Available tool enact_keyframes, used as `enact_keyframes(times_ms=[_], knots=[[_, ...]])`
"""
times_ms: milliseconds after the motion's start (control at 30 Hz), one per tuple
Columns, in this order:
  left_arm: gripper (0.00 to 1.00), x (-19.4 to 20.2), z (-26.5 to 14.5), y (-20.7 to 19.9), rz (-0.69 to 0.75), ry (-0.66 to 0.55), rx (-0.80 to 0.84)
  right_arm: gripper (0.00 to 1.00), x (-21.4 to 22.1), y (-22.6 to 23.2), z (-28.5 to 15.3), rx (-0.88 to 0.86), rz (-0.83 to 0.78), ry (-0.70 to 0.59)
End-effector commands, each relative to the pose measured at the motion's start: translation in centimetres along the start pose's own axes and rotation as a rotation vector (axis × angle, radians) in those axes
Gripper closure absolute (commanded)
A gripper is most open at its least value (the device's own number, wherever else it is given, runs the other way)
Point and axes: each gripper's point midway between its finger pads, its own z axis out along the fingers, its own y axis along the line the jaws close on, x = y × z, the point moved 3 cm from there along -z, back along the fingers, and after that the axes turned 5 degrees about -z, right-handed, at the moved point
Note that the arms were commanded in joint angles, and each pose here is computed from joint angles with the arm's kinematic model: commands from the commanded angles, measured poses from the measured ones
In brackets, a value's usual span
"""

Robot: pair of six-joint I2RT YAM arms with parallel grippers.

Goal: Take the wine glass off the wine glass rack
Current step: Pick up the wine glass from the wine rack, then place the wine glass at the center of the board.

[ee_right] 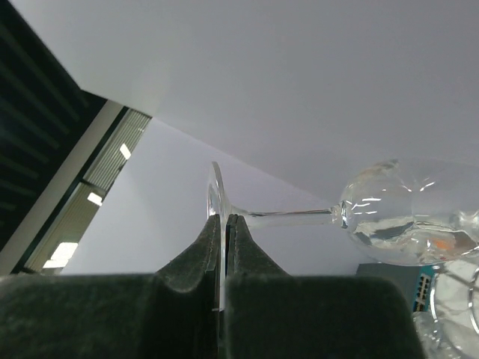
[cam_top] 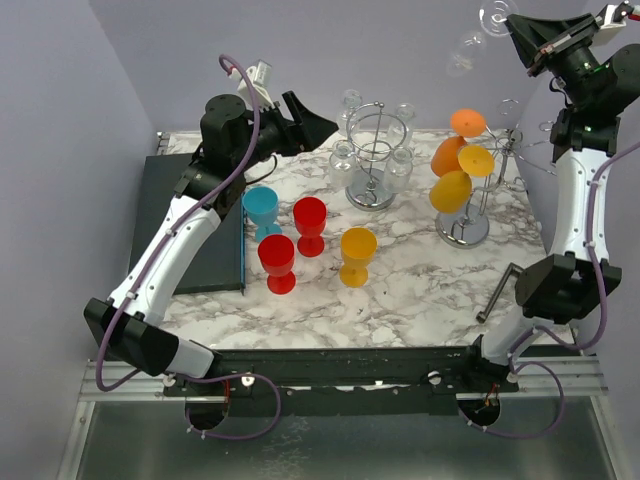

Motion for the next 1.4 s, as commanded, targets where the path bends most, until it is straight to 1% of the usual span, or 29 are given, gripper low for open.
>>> enact_keyframes(times_ms=[0,133,267,433,567,667,800,967,1233,1367], knots=[[0.25,-1.7,0.9,-2.8,-0.043,-0.024,0.214,0.99,3.2,8.1,-2.3,-0.152,-0.019,0.057],[0.21,-1.7,1.4,-3.5,-0.077,-0.036,0.319,0.99,6.8,9.9,-2.7,-0.197,0.045,0.131],[0.15,-1.9,1.2,-4.1,-0.111,-0.070,0.403,0.99,10.0,11.3,-2.8,-0.240,0.105,0.188],[0.08,-1.9,1.1,-3.8,-0.177,-0.098,0.471,0.99,14.3,12.8,-1.5,-0.303,0.179,0.268],[0.04,-2.6,0.3,-3.5,-0.226,-0.156,0.544,0.99,16.6,12.8,-0.1,-0.328,0.258,0.336],[0.03,-2.7,0.1,-2.6,-0.254,-0.178,0.540,0.99,17.5,12.9,0.4,-0.328,0.287,0.347],[0.03,-3.5,-1.0,-2.4,-0.262,-0.217,0.590,0.99,18.3,12.9,0.8,-0.322,0.318,0.364],[0.04,-4.2,-1.3,-2.1,-0.273,-0.226,0.612,0.99,19.4,12.5,1.2,-0.326,0.371,0.392],[0.08,-4.5,-2.0,-2.7,-0.318,-0.214,0.707,1.00,20.1,12.7,1.8,-0.346,0.412,0.414],[0.12,-4.8,-2.8,-3.7,-0.326,-0.210,0.762,0.99,20.4,12.8,2.0,-0.351,0.418,0.424]])
